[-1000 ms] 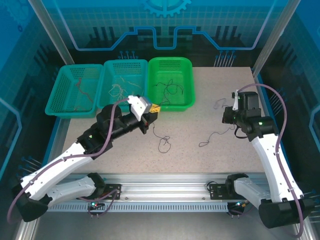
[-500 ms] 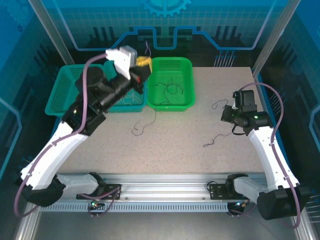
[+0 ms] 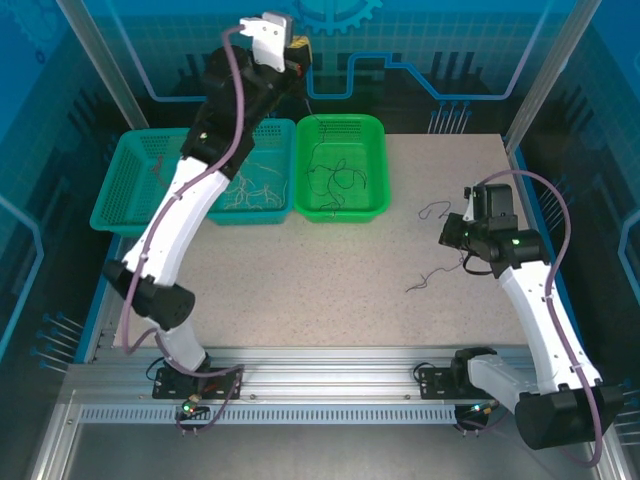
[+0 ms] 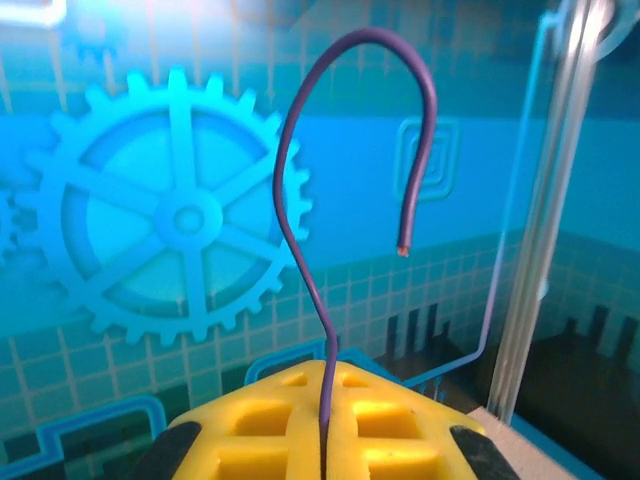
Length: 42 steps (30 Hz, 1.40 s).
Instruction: Untangle the cables
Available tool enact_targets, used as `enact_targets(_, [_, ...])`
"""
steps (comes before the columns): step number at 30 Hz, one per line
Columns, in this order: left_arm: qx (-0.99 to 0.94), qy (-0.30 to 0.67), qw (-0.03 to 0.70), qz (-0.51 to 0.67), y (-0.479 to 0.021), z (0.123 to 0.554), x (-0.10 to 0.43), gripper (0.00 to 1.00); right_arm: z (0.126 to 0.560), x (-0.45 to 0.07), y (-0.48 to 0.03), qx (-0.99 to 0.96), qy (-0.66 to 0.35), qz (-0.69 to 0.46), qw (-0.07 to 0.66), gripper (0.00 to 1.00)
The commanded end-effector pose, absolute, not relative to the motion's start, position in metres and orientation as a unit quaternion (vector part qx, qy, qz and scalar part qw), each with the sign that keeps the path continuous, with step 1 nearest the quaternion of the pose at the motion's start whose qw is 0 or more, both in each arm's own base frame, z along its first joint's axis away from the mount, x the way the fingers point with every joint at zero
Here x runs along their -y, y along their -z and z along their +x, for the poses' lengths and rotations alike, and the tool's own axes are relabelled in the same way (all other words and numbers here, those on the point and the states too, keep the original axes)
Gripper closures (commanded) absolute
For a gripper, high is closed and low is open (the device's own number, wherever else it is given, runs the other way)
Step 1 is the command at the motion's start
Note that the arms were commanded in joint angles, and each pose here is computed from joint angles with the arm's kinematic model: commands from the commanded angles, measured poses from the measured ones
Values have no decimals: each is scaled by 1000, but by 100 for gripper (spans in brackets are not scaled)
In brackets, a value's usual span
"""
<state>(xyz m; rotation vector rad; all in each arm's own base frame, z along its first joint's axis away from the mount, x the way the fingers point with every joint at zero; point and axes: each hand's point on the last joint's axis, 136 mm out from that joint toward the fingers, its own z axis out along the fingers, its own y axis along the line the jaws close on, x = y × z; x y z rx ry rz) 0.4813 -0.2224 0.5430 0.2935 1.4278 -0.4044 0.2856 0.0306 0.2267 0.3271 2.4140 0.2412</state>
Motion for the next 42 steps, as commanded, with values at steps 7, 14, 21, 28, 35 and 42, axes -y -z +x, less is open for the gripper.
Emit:
enact_targets(7, [-714,199,662,116,-456,538,240,88,278,-54,-272,-910,-167,97,366,100])
enact_targets(14, [-726,243,635,101,-441,517,242,41,292,-80,-355,-865,-249,69,431,100])
enact_targets(21, [-722,257,634,104,-447,457,234,29,309,-122,-451,-806,-295,7,513,100])
enact_targets(28, [-735,242,621,126,-440,392,220,13,346,-163,-526,-752,-319,-33,576,100])
enact_targets(35, [-765,214,579,181,-401,333,206,1,404,-216,-528,-753,-305,-65,579,100])
enact_targets(42, [-779,177,574,180,-385,298,174,1,466,-264,-467,-792,-237,-97,554,100])
